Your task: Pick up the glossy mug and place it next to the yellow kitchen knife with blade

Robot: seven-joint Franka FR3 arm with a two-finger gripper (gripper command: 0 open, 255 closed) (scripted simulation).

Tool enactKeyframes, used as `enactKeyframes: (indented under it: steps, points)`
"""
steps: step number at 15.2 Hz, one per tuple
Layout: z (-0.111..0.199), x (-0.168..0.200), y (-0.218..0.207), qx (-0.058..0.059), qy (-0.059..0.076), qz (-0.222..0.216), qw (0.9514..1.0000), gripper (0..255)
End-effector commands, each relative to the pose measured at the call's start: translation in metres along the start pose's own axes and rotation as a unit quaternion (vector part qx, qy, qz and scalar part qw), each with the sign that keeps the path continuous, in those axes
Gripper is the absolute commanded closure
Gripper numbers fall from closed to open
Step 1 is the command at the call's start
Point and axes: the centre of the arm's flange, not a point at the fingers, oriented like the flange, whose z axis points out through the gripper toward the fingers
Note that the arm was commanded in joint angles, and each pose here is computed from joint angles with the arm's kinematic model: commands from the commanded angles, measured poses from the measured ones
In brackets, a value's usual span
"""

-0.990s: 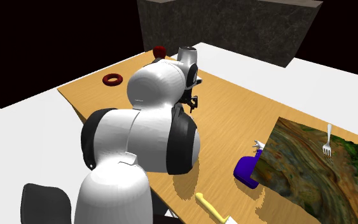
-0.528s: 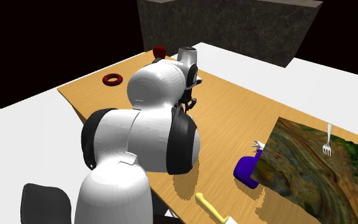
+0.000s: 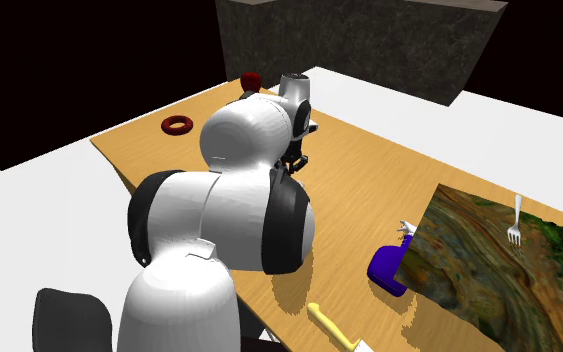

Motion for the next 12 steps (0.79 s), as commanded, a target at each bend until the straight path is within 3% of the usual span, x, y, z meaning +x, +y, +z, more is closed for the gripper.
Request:
enactKeyframes:
  steps: [1, 12]
  points:
    - [-0.005, 0.000, 0.000, 0.000, 0.000, 0.000, 1.0000, 255]
    - [-0.063, -0.003, -0.003, 0.000, 0.000, 0.000, 1.0000, 255]
